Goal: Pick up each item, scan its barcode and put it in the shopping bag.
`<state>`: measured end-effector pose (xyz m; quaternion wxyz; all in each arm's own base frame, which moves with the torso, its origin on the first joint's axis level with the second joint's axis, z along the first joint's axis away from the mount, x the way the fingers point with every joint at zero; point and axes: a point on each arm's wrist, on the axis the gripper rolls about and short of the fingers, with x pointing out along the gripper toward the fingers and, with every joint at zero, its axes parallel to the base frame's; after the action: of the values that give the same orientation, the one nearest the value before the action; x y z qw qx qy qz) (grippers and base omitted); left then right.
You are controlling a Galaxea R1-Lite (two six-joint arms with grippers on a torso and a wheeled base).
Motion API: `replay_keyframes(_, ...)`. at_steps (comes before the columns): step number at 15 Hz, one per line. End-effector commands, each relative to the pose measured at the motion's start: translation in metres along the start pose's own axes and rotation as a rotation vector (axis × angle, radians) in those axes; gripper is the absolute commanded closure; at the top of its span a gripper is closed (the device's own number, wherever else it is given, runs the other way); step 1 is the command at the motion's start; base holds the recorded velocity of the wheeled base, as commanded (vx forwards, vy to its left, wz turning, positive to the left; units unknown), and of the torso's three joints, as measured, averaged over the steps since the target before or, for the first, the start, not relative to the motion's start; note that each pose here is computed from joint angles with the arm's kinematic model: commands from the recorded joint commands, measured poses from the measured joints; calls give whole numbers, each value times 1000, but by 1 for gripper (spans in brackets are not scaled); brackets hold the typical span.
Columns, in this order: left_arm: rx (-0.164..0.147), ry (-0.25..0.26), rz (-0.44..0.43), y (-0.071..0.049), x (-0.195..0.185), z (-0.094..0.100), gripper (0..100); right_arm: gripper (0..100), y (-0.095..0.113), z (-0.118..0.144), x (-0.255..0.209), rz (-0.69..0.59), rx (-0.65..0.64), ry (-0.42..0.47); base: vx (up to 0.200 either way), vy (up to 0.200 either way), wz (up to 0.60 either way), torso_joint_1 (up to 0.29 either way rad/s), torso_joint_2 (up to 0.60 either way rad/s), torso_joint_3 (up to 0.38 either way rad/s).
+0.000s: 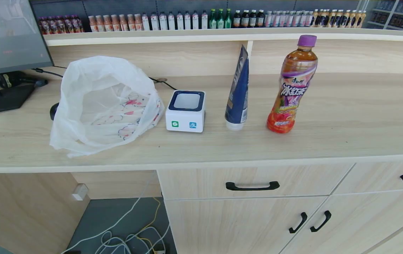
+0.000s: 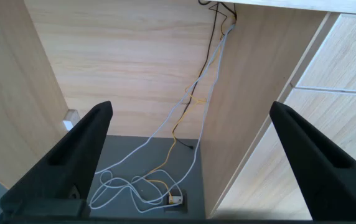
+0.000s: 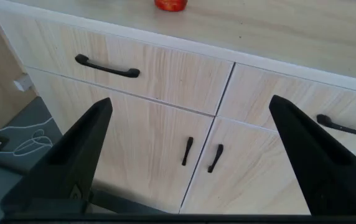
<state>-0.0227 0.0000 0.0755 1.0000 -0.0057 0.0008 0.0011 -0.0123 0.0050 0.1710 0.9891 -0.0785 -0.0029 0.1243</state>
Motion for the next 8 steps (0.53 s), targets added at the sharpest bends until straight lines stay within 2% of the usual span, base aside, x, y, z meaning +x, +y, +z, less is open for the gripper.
replay_keyframes(1,-1,0,1,0,0,0,0,0,-5,15,12,32,-8,33,0,0,0,0,0,0)
replay_keyframes(3,-1,0,-1,0,0,0,0,0,-10,32,23,64,-32,42,0,0,0,0,0,0)
replay_keyframes(5,-1,0,1,0,0,0,0,0,-12,40,38,172,-72,59,0,0,0,0,0,0)
replay_keyframes(8,-1,0,1,0,0,0,0,0,-8,54,77,322,-176,11,0,0,0,0,0,0)
